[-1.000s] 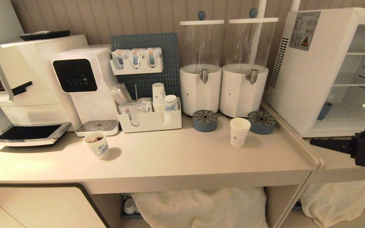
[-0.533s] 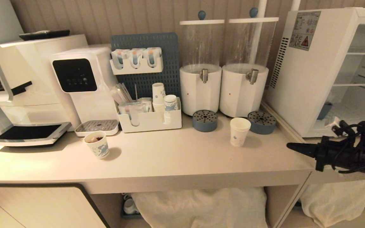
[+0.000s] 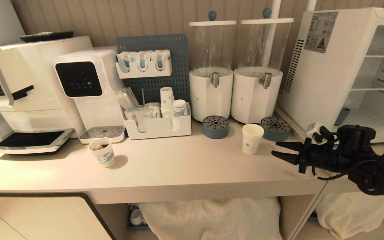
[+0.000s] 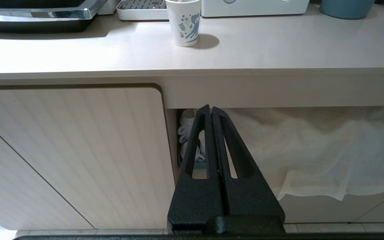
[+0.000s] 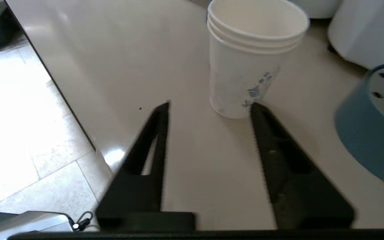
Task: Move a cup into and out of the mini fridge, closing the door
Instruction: Put the paper cup in the freezer
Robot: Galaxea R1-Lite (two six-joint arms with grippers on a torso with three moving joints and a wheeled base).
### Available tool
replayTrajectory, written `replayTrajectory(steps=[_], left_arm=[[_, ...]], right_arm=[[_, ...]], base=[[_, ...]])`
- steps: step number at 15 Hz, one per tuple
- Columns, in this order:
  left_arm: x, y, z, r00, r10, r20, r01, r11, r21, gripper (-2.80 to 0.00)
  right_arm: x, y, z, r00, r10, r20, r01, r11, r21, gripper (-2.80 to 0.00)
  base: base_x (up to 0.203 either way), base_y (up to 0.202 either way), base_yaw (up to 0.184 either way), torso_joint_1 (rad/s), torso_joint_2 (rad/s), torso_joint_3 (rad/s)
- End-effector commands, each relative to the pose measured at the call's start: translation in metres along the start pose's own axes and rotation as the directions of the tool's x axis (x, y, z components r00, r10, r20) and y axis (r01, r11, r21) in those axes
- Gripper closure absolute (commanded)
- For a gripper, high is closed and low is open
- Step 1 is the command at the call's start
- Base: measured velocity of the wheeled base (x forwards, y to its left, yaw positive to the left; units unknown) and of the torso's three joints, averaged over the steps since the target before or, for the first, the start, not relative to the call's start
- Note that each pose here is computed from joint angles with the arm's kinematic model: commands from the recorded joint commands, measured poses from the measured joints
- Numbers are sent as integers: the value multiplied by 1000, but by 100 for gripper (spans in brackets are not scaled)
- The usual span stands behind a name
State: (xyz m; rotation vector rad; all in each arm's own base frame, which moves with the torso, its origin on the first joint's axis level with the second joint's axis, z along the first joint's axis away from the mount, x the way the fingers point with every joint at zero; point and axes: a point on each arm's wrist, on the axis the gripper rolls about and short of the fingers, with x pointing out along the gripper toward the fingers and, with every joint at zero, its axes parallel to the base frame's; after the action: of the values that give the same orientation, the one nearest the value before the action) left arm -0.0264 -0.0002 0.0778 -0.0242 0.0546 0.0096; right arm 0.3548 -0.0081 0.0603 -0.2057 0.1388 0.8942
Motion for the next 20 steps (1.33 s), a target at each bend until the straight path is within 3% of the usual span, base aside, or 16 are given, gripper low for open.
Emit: replayTrajectory(steps=[1, 11, 20], left_arm=[[0, 0, 0, 1000, 0, -1, 0, 1000, -1, 0], [0, 0, 0, 1000, 0, 0, 0, 1000, -2, 0], [0, 0, 0, 1000, 0, 1, 0, 1000, -2, 0]], right_arm=[[8, -2, -9, 1000, 16, -4, -16, 1000, 11, -280], [38, -35, -27, 1000, -1, -9, 1, 1000, 5, -280], [70, -31, -10, 999, 37, -31, -37, 999, 6, -280]], base=[[0, 0, 0, 0, 0, 0], [0, 0, 0, 0, 0, 0], [0, 0, 0, 0, 0, 0]])
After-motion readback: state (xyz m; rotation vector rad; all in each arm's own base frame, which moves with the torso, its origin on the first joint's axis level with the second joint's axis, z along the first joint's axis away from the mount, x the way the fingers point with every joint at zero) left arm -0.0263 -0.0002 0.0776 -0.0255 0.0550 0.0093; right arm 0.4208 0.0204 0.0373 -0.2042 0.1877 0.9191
